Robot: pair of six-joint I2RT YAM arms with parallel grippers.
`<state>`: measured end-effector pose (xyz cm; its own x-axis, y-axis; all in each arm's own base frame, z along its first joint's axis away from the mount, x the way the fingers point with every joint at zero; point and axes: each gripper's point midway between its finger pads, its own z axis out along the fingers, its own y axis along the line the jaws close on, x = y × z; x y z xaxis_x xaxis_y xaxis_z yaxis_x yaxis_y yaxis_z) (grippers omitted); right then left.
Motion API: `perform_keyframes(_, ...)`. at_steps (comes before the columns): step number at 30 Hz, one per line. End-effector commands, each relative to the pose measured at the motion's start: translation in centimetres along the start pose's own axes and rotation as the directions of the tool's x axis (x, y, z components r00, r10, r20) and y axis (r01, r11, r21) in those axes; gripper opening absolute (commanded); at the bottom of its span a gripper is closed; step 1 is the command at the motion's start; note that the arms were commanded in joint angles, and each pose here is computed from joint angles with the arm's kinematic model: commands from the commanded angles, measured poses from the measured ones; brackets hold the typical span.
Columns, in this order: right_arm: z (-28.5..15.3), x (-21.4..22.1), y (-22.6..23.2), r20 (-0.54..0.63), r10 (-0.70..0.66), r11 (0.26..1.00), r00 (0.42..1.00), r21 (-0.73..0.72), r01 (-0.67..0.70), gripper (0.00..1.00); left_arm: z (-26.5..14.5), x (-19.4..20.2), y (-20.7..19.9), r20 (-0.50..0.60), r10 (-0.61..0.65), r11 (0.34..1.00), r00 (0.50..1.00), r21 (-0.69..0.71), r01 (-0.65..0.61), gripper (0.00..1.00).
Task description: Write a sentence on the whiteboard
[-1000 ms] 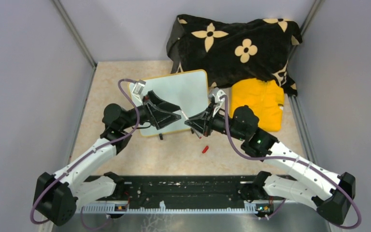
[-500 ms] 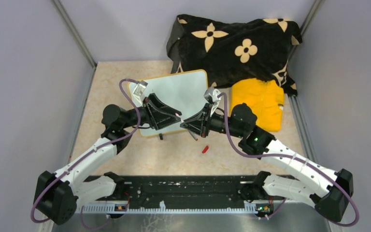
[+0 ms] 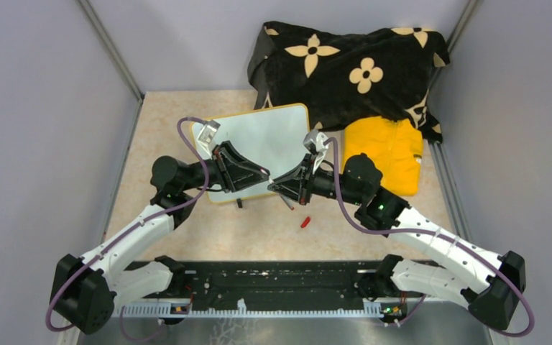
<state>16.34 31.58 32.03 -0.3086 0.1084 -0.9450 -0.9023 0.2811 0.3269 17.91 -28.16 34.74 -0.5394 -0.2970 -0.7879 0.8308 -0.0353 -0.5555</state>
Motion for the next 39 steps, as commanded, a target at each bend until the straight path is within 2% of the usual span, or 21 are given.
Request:
perform_keyframes(1, 0.2, -3.1, 1.5, 0.077, -0.029, 0.998, 0.997, -0.047, 0.033, 0.0, -0.1, -0.6, -1.4, 0.006, 0.042, 0.998, 0.999, 0.053, -0.042, 0.36)
perform_keyframes(6, 0.1, -3.1, 1.5, 0.075, -0.024, 0.998, 0.997, -0.049, 0.028, 0.0, -0.1, -0.6, -1.7, 0.006, 0.045, 0.997, 0.999, 0.062, -0.046, 0.39)
perform_keyframes(14, 0.1, -2.8, 1.5, 0.071, -0.022, 0.999, 0.997, -0.048, 0.026, 0.0, -0.1, -0.5, -1.8, -0.006, 0.041, 0.997, 0.999, 0.069, -0.04, 0.34)
perform_keyframes(18, 0.2, -2.6, 1.5, 0.063, -0.02, 0.998, 0.998, -0.052, 0.024, 0.0, -0.1, -0.5, -1.8, -0.004, 0.038, 0.997, 0.999, 0.068, -0.038, 0.41)
perform_keyframes(22, 0.2, -2.5, 1.7, 0.06, -0.017, 0.998, 0.998, -0.059, 0.021, 0.0, -0.1, -0.4, -1.8, -0.005, 0.037, 0.997, 0.999, 0.069, -0.037, 0.41)
perform_keyframes(33, 0.4, -2.1, 2.1, 0.038, -0.008, 0.996, 0.999, -0.083, 0.011, 0.0, 0.1, -0.3, -1.7, -0.025, 0.034, 0.996, 0.999, 0.085, -0.032, 0.25)
perform_keyframes(39, 0.3, -2.3, 2.0, 0.047, -0.01, 0.997, 0.999, -0.07, 0.013, 0.0, 0.2, -0.2, -1.6, -0.03, 0.026, 0.996, 0.999, 0.085, -0.024, 0.0)
